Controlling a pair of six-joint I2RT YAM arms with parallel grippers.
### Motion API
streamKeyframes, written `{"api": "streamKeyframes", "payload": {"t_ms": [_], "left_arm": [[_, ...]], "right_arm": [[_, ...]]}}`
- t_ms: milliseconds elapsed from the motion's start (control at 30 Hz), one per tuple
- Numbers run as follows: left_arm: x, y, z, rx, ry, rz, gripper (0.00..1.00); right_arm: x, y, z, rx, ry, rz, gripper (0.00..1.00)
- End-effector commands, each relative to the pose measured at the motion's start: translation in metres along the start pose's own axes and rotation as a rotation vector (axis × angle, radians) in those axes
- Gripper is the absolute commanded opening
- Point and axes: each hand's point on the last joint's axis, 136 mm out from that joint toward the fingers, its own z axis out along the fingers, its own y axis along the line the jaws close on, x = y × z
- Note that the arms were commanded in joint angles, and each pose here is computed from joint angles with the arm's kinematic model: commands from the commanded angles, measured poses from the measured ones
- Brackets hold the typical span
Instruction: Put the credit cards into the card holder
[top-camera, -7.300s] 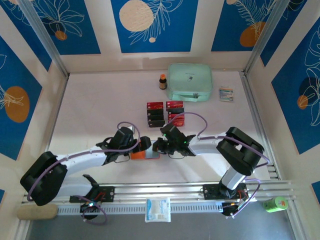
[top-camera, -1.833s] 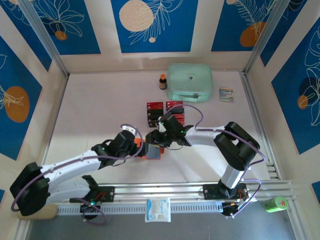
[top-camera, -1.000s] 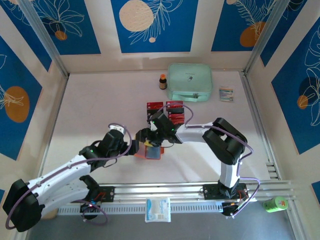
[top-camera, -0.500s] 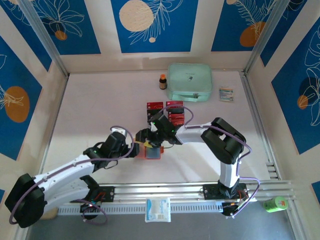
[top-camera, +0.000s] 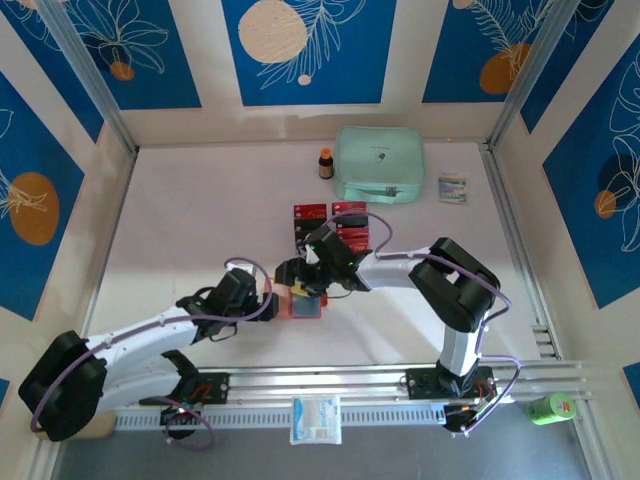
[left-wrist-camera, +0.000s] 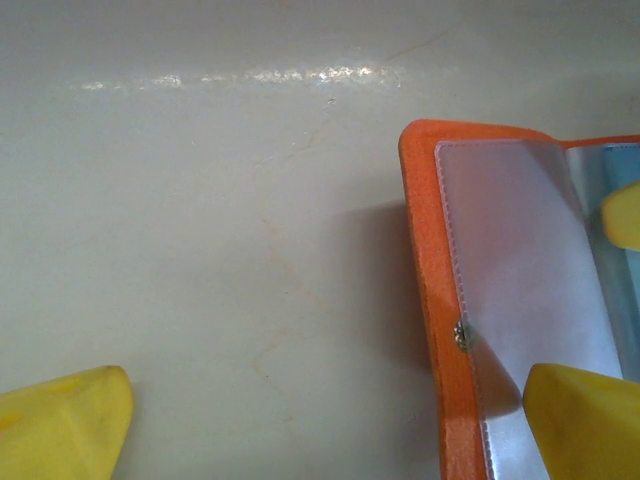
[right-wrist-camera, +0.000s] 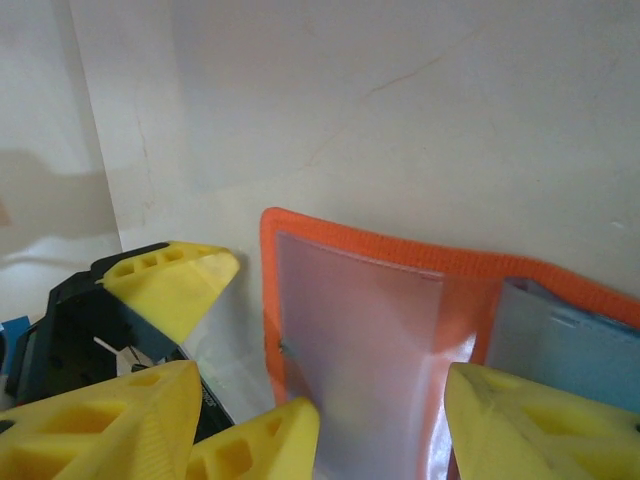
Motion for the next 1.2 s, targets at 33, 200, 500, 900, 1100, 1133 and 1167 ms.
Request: {"api": "streamKeyframes", "payload": {"t_ms": [33, 200, 500, 900, 1100, 1133, 1167], "left_arm": [[0.002, 0.003, 0.005, -0.019, 0.017, -0.035, 1.00], [0.002, 0.005, 0.008, -0.034, 0.022, -0.051, 1.00], [-0.014, -0.006, -0.002, -0.001, -0.010, -0.050, 1.00], [-0.038, -0.033, -0.014, 0.089, -0.040, -0.050, 0.99], [-0.015, -0.018, 0.001, 0.041, 0.013, -0.062, 0.97], [-0.011, -0.015, 0.003, 0.033, 0.021, -0.067, 0.96], [-0.007, -0.013, 0.006, 0.024, 0.030, -0.069, 0.96]], "right_arm": [[0.001, 0.000, -0.012, 0.020, -0.012, -0.029, 0.62], [0.006, -0.006, -0.009, 0.048, 0.010, -0.043, 0.44], [0.012, -0.017, 0.007, 0.071, 0.049, -0.037, 0.13], [0.014, -0.029, 0.012, 0.085, 0.060, -0.015, 0.11], [0.011, -0.023, 0.007, 0.071, 0.052, -0.024, 0.12], [0.010, -0.021, 0.004, 0.068, 0.048, -0.028, 0.13], [0.006, -0.019, 0.001, 0.064, 0.041, -0.032, 0.13]]}}
